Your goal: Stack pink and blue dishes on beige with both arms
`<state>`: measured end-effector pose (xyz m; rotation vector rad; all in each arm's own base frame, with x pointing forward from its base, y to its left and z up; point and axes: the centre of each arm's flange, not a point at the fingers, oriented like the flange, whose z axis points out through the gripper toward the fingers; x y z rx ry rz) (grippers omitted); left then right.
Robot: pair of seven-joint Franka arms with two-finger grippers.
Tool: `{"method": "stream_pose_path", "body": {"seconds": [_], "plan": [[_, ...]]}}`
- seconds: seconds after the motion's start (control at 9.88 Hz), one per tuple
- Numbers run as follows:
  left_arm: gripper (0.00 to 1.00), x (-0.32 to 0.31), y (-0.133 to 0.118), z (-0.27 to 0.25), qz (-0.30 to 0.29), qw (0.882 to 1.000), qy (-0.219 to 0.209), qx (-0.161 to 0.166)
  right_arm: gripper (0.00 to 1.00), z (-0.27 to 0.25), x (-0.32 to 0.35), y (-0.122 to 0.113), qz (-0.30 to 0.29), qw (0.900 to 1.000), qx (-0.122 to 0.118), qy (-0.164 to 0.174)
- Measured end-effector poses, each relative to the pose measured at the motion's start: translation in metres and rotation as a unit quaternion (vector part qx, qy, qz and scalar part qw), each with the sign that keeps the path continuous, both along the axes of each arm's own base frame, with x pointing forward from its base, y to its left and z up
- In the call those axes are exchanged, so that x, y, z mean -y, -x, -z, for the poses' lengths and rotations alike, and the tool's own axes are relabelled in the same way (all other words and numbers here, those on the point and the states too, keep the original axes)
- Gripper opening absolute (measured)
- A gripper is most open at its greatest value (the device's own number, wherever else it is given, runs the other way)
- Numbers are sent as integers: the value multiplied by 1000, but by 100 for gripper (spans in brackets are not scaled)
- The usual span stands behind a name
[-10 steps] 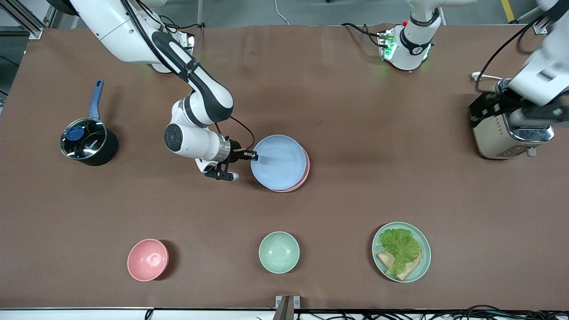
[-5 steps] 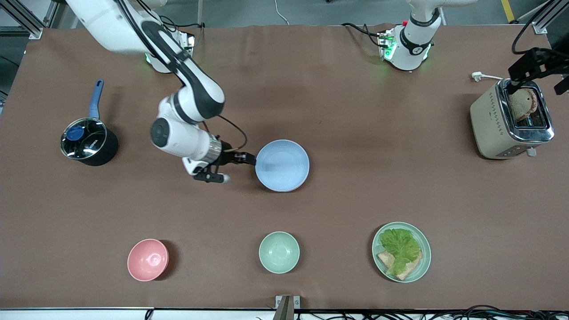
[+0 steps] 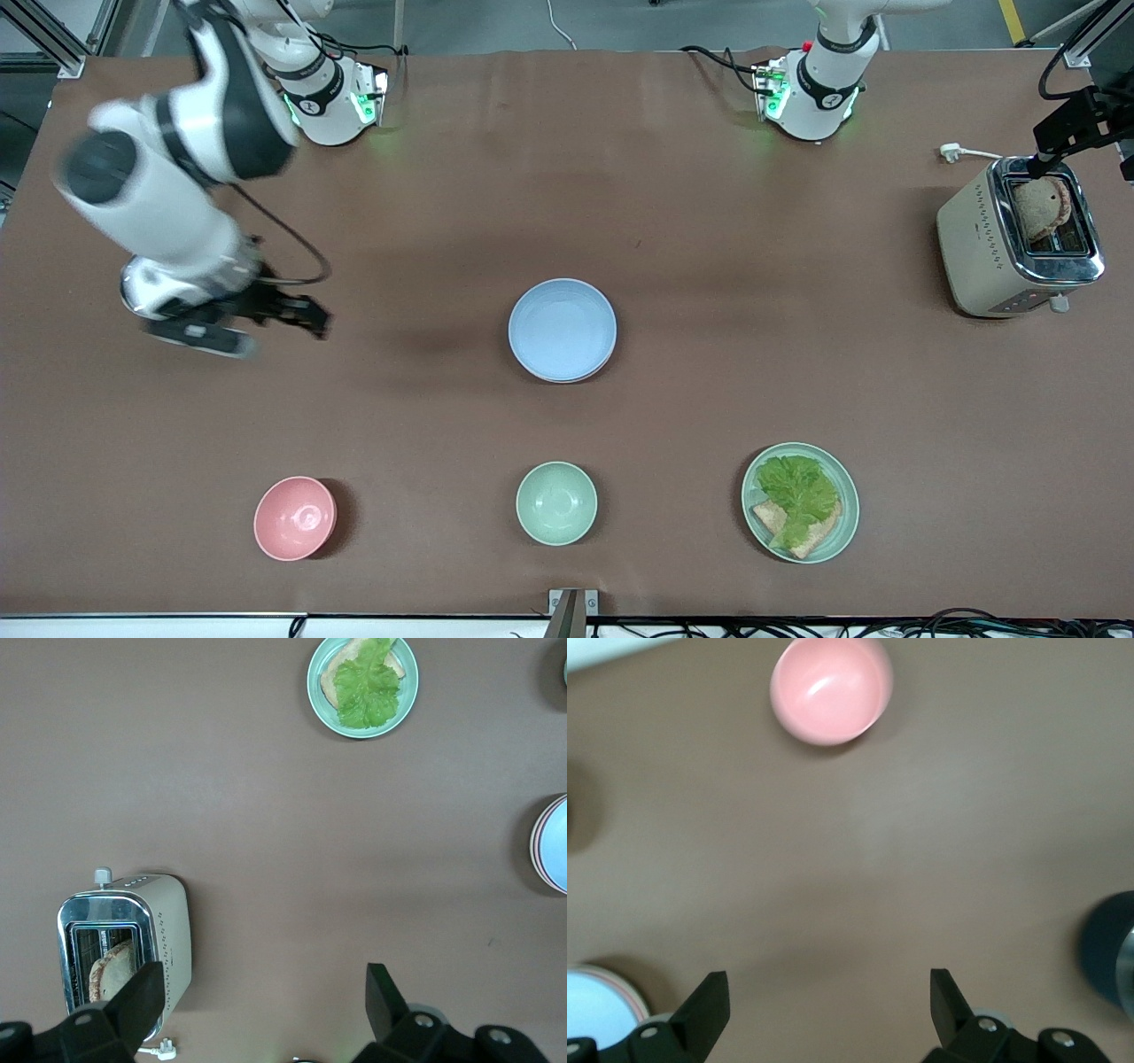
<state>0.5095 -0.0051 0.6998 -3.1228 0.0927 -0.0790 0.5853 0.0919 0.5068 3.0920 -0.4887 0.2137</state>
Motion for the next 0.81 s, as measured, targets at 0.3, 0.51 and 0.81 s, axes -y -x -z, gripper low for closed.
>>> {"method": "stream_pose_path", "body": {"seconds": [0.3, 0.51, 0.81], "plan": [[100, -6, -11, 6, -6, 1000, 0, -4, 100, -84, 71, 27, -6, 1000, 0, 18], [100, -7, -14, 7, -7, 1000, 0, -4, 100, -133, 98, 44, -34, 999, -18, 10], [100, -5, -14, 6, -5, 1000, 0, -5, 100, -180, 138, 60, -42, 998, -29, -21]]}}
